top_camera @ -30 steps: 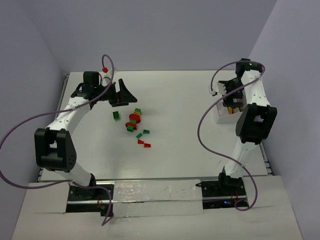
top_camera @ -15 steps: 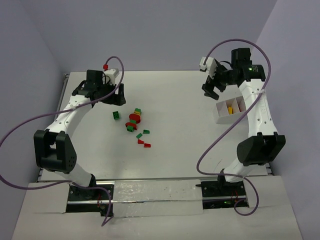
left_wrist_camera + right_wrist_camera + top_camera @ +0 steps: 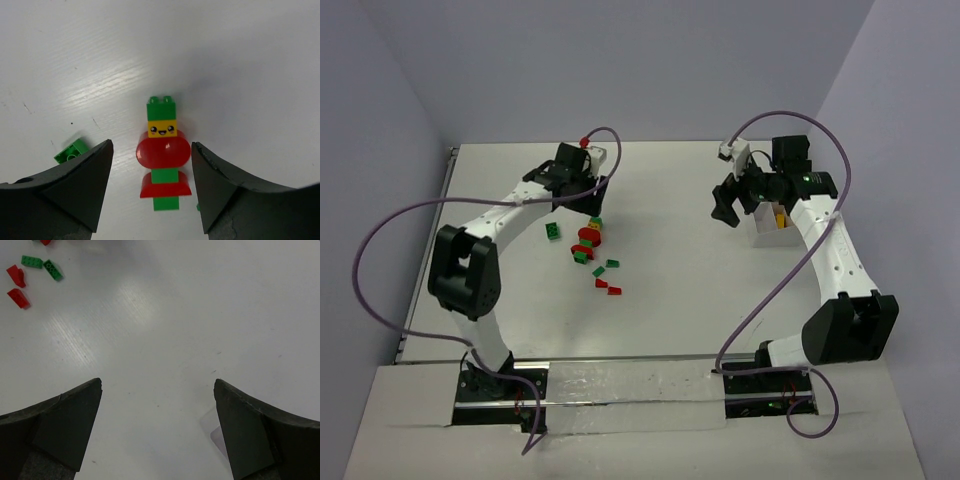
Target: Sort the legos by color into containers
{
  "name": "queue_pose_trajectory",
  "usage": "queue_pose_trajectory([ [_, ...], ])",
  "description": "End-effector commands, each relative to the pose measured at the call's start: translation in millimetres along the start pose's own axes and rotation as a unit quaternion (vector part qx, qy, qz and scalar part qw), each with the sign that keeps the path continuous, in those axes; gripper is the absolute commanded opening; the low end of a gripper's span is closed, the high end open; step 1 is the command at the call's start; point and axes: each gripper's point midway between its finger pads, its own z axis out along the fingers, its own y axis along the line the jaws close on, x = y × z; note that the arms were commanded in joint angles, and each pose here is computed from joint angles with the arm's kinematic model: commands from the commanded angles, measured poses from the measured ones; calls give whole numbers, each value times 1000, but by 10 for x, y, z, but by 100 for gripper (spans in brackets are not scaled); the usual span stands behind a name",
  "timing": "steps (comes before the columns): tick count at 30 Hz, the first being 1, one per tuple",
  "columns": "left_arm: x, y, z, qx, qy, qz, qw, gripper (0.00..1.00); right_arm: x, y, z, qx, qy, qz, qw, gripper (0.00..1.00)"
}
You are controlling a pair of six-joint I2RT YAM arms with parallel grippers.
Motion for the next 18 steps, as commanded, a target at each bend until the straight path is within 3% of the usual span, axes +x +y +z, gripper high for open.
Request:
queue_pose_trajectory([
  [1, -64, 280, 40, -80, 13, -38, 996, 71, -195, 40, -128, 25, -47, -10, 999, 100],
  [4, -17, 379, 42, -110, 15, -50, 993, 70, -124, 90, -113, 22, -48, -7, 999, 100],
  [18, 36, -89, 289, -18, 38, -39, 998, 72, 23, 129, 36, 6, -40, 18, 999, 100],
])
